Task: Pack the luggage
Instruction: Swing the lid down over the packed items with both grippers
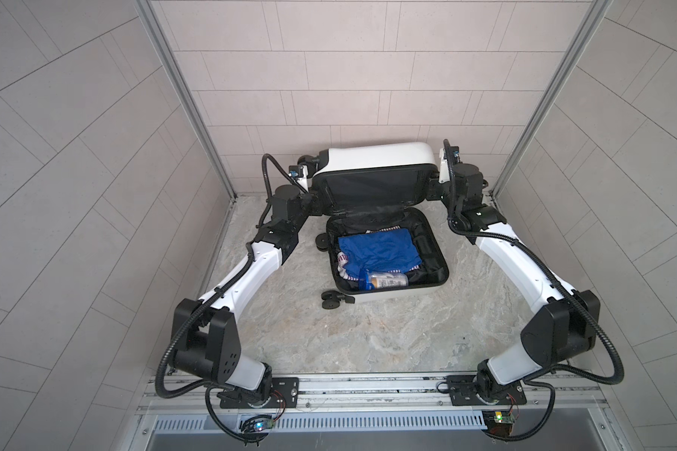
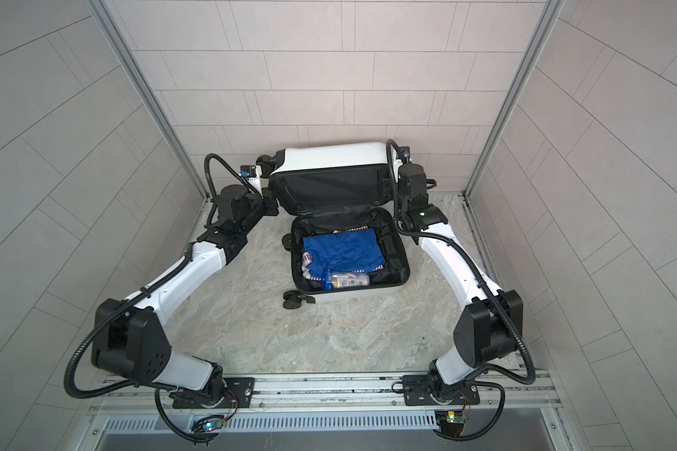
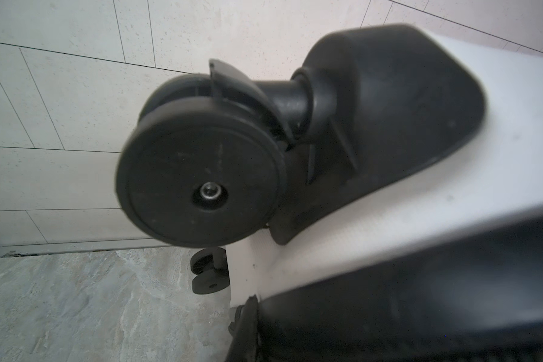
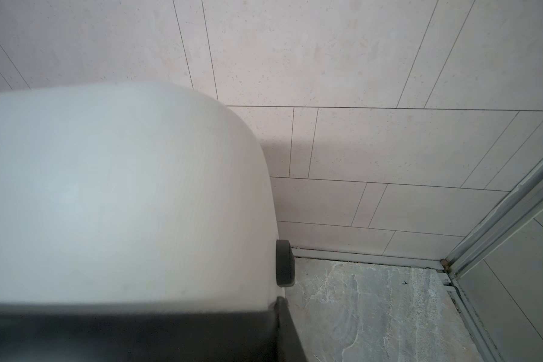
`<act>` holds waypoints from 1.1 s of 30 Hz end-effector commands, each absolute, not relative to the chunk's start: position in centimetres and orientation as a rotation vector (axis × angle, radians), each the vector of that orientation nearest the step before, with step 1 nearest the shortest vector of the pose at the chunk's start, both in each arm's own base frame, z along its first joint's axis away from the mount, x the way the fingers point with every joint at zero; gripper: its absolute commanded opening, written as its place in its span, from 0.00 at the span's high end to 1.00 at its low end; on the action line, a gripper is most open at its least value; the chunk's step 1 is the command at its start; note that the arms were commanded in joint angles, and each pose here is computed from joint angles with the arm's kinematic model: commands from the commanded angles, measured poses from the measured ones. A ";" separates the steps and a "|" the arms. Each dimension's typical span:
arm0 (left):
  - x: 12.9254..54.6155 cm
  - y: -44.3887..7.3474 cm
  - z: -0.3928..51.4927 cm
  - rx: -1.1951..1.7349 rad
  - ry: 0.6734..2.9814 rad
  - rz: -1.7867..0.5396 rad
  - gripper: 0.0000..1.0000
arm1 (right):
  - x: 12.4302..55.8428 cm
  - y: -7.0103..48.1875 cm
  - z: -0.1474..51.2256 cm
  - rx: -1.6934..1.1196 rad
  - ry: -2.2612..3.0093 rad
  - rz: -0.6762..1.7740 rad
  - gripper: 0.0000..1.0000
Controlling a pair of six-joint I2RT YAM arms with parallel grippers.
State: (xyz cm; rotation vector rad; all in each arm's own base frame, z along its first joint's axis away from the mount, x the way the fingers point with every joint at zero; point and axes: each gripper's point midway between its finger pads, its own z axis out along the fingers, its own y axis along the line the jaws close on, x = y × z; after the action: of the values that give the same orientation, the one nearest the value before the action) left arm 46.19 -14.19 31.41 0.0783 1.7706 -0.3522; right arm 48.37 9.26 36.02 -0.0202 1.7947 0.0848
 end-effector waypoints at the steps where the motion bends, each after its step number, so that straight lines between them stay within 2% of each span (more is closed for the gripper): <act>1: 43.0 -18.2 31.2 0.173 1.786 -0.523 1.00 | 45.8 11.7 33.9 -0.071 1.867 0.173 1.00; 8: 39.4 -17.9 29.8 0.151 1.788 -0.536 1.00 | 42.6 11.4 32.3 -0.080 1.896 0.150 1.00; 21: 32.0 -19.0 25.8 0.174 1.834 -0.548 0.97 | 37.2 8.2 25.4 0.020 2.031 0.068 1.00; 23: 31.3 -19.1 24.8 0.181 1.856 -0.547 0.91 | 36.6 8.0 24.4 0.025 2.051 0.064 1.00; 28: 29.4 -19.0 22.7 0.197 1.906 -0.533 0.57 | 35.2 7.0 21.8 0.056 2.110 0.030 1.00; 31: 28.3 -18.8 22.2 0.203 1.928 -0.545 0.45 | 34.3 6.6 20.8 0.070 2.133 0.022 0.90; 33: 27.5 -18.5 22.0 0.204 1.949 -0.557 0.44 | 33.7 6.4 20.4 0.078 2.152 0.017 0.83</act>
State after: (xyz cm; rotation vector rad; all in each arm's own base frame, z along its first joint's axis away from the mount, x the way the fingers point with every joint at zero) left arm 28.61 -18.87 22.35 0.2132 1.9220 -0.5392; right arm 36.19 7.42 25.71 0.0470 1.9534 0.0681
